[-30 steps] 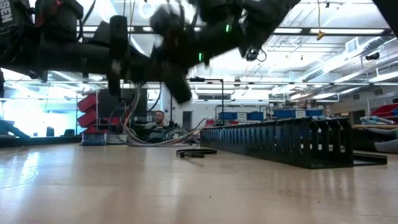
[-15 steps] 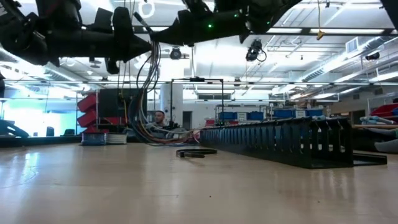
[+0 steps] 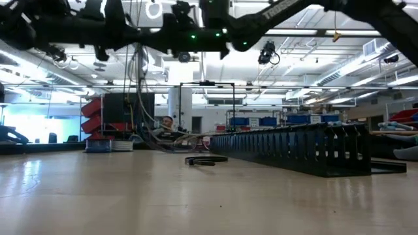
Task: Ziptie cables
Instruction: Wrap the black zip tie on the cable
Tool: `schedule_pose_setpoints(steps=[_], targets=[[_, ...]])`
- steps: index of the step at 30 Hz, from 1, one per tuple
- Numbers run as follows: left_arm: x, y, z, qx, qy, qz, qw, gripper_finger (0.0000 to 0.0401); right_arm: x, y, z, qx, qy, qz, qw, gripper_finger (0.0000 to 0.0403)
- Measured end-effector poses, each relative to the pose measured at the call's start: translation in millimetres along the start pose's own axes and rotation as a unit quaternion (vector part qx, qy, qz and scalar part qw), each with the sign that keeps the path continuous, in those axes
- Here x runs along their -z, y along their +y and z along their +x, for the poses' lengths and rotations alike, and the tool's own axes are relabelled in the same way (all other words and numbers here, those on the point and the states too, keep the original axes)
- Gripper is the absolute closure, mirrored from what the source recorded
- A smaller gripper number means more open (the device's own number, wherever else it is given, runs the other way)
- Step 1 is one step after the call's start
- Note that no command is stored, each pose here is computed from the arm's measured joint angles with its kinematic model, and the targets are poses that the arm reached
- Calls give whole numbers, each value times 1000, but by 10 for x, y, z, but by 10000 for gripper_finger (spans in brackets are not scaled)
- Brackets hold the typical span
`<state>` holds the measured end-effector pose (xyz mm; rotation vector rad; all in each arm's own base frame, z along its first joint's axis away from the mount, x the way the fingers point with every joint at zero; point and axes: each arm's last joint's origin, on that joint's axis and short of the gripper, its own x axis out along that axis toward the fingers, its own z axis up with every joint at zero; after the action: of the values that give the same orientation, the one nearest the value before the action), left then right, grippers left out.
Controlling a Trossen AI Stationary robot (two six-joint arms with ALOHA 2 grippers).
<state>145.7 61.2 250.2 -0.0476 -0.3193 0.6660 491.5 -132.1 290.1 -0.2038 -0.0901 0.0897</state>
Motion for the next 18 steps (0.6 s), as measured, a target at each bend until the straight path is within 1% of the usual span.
schedule_pose_setpoints(steps=[3,5,6,7,10,13,15,18], targets=[[-158,29,-78,-15,-3,25,1000,401,-144,29,104,-15,-32,3,999,403],[-353,28,-111,-14,-14,38,999,401,-301,35,107,-19,-54,-1,998,403],[-410,34,-147,-13,-5,49,999,401,-365,33,101,-20,-61,-4,998,403],[-473,35,-174,-12,6,60,998,401,-433,16,90,-17,-68,-7,997,403],[-737,31,-230,-20,1,78,997,401,-619,-86,52,-8,-87,-7,996,403],[-922,8,-254,-14,7,95,995,401,-755,-169,27,-5,-89,4,996,403],[-971,-5,-260,-11,21,104,994,401,-758,-185,36,-7,-86,8,996,403],[-950,-48,-219,-7,41,116,992,401,-715,-167,53,-22,-68,34,997,403]])
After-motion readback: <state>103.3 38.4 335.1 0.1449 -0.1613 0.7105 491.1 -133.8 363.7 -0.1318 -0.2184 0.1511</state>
